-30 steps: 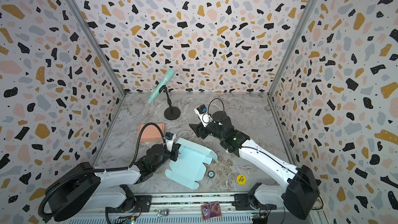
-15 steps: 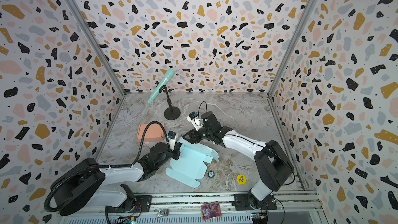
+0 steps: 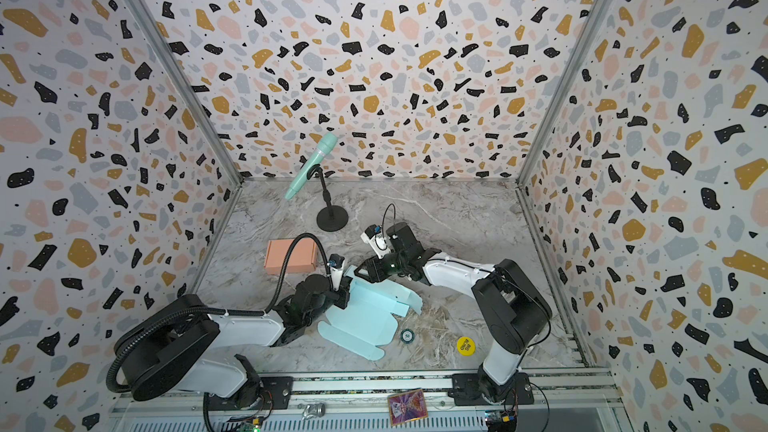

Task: Assemble paper box
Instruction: First fold the bottom flaps of a flat cardboard box at the center of the table.

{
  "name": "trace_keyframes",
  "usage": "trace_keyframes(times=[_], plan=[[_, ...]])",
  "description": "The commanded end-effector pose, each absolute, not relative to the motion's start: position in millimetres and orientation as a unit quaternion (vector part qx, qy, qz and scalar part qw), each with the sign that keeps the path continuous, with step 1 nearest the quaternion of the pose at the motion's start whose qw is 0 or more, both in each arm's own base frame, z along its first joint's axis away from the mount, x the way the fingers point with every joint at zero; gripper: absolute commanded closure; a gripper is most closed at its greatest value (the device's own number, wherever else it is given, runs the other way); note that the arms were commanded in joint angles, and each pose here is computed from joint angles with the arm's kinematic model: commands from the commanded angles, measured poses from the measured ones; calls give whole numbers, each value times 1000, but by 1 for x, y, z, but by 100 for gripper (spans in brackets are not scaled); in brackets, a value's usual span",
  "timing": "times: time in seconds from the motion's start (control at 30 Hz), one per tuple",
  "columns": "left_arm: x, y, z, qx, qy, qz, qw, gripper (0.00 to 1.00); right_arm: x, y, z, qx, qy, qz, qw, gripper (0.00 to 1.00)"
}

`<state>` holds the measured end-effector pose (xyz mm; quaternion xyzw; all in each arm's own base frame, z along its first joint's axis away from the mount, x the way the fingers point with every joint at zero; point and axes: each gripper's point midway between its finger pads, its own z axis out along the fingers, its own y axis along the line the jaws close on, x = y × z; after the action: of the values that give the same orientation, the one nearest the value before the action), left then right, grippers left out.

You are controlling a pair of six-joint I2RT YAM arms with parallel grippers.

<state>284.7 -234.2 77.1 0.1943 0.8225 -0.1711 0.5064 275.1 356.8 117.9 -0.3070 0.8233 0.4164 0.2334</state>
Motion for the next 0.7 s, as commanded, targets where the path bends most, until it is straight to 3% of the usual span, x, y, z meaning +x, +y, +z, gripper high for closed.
trace_keyframes(times=[0.0,0.17,0.53,0.67], plan=[[289,-237,88,185,808,-179,530,84,272,354,108,-305,828,413,223,50],[283,-230,78,177,811,-179,528,76,271,354,107,-306,829,411,222,52],[284,-227,58,171,818,-169,522,76,263,358,103,-311,832,406,216,54],[286,-228,60,167,816,-170,527,82,260,358,100,-308,833,407,212,55]])
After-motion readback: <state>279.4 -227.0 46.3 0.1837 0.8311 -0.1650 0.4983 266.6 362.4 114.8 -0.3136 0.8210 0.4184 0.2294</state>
